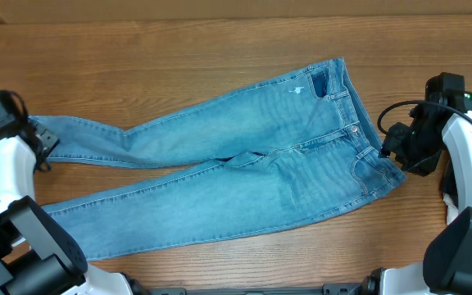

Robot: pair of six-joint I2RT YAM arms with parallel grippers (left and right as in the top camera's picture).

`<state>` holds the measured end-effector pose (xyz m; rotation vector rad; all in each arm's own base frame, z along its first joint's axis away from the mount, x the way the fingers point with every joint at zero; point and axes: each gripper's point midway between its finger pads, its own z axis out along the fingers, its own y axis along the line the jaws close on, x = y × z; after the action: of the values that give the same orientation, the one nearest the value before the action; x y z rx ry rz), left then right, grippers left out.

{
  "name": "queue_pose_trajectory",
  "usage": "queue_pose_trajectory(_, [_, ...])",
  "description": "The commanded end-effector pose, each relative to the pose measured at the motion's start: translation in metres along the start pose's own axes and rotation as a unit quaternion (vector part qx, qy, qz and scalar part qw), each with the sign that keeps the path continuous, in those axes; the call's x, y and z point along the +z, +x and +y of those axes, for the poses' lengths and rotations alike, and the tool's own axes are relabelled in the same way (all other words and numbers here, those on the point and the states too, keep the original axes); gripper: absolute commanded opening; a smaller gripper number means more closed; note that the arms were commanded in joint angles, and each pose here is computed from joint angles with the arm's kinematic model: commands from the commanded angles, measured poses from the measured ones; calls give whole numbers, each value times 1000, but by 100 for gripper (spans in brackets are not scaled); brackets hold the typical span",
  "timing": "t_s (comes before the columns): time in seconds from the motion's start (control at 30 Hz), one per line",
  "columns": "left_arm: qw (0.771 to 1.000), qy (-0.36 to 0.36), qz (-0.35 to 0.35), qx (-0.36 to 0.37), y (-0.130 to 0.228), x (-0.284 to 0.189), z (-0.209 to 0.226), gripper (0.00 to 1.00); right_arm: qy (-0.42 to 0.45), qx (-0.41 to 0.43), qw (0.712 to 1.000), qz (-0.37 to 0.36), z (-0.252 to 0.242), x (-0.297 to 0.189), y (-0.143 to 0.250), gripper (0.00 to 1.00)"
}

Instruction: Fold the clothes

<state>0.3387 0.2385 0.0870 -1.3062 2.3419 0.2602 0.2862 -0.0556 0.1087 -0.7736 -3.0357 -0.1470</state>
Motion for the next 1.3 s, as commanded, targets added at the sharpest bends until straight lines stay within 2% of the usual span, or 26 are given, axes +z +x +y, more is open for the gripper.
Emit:
queue_pose_trajectory(0.0, [999, -25, 20, -21, 0, 22, 28, 57, -1, -7, 1000, -15, 2, -7, -5, 59])
queue_pose_trajectory(0.13, [997, -38, 38, -47, 2, 51, 50, 71, -1, -7, 1000, -15, 2, -7, -5, 59])
queue_pose_trajectory(0.23, [999, 4, 33, -19, -4, 66, 38, 74, -1, -7, 1000, -15, 2, -7, -5, 59])
queue_pose_trajectory(0.47, [998, 45, 44, -19, 5, 106, 20, 75, 0, -6, 1000, -11, 1, -6, -3, 59])
queue_pose_trajectory(0.53, [997, 55, 43, -22, 5, 107, 17, 68, 0, -6, 1000, -11, 1, -6, -3, 59])
queue_pose_trajectory(0.6, [997, 55, 42, -22, 3, 107, 16, 45, -1, -6, 1000, -11, 1, -6, -3, 58])
queue_pose_trajectory(0.63, [997, 55, 42, -22, 4, 107, 16, 24, 0, -6, 1000, -11, 1, -6, -3, 58])
queue_pose_trajectory(0.7, [997, 54, 44, -22, 5, 107, 17, 7, -1, -6, 1000, -11, 1, -6, -3, 58])
queue_pose_trajectory(0.73, [997, 54, 45, -22, 5, 107, 17, 4, 0, -6, 1000, -12, 1, -7, -3, 58])
queue_pose_trajectory(0.87, [997, 40, 55, -35, -2, 96, 28, 4, 0, -6, 1000, -12, 1, -7, -3, 58])
queue_pose_trajectory(1.0, [993, 2, 30, -110, -44, 72, 79, 4, -1, -7, 1000, -13, 1, -7, -4, 58])
queue_pose_trajectory(1.13, [983, -39, 39, -173, -51, 61, 127, 4, -2, -7, 1000, -19, 2, -7, -7, 58])
queue_pose_trajectory(1.17, [981, -38, 46, -183, -48, 61, 129, 4, -3, -7, 1000, -19, 2, -7, -7, 58])
queue_pose_trajectory(1.27, [983, -1, 74, -171, -38, 60, 111, 4, -9, -9, 999, -30, 5, -7, -12, 68])
